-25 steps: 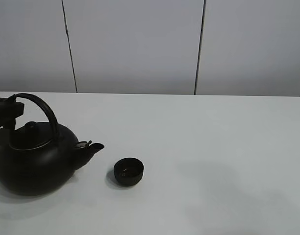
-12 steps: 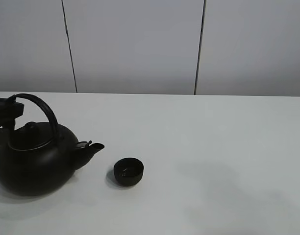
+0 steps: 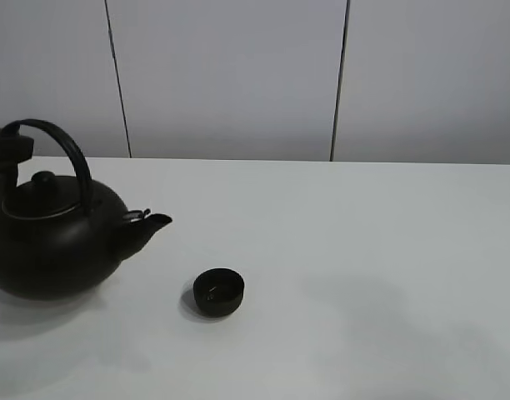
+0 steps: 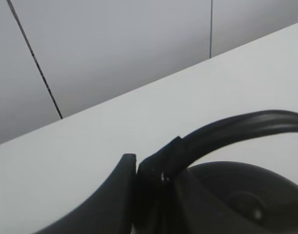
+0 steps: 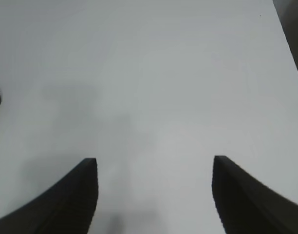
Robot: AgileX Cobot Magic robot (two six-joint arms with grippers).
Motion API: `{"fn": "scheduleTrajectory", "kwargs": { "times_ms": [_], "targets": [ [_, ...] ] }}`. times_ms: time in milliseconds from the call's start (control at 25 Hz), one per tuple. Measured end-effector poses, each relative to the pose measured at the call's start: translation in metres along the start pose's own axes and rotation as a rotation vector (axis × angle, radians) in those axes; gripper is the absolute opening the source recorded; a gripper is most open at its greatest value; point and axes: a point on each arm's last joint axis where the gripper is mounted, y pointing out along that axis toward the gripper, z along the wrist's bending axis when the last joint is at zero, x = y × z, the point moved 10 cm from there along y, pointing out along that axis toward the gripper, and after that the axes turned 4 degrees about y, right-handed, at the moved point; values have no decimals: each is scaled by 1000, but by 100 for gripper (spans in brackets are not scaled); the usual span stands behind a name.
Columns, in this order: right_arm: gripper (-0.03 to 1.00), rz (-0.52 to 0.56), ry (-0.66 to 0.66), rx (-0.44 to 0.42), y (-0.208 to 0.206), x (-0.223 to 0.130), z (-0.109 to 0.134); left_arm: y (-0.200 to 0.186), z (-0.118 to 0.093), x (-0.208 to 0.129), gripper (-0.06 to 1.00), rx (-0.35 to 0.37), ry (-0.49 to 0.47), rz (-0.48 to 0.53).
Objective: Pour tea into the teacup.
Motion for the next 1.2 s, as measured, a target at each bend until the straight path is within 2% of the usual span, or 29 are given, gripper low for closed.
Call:
{"fn": "scheduleTrajectory", "kwargs": {
  "times_ms": [280, 440, 600, 880, 1200],
  "targets": [
    [46, 0, 0, 0, 0, 0, 0, -8, 3, 35, 13, -3, -12, -77],
    [46, 0, 1, 0, 0, 0, 0, -7, -2, 31, 13, -14, -32, -33],
    [46, 0, 1, 0, 0, 0, 0, -1, -20, 22, 13, -59, -16, 49],
    [46, 0, 1, 0, 0, 0, 0, 6, -41, 33, 13, -84, -65, 31],
    [46, 0, 1, 0, 0, 0, 0, 10, -35, 35, 13, -2, -172, 35]
  ]
}}
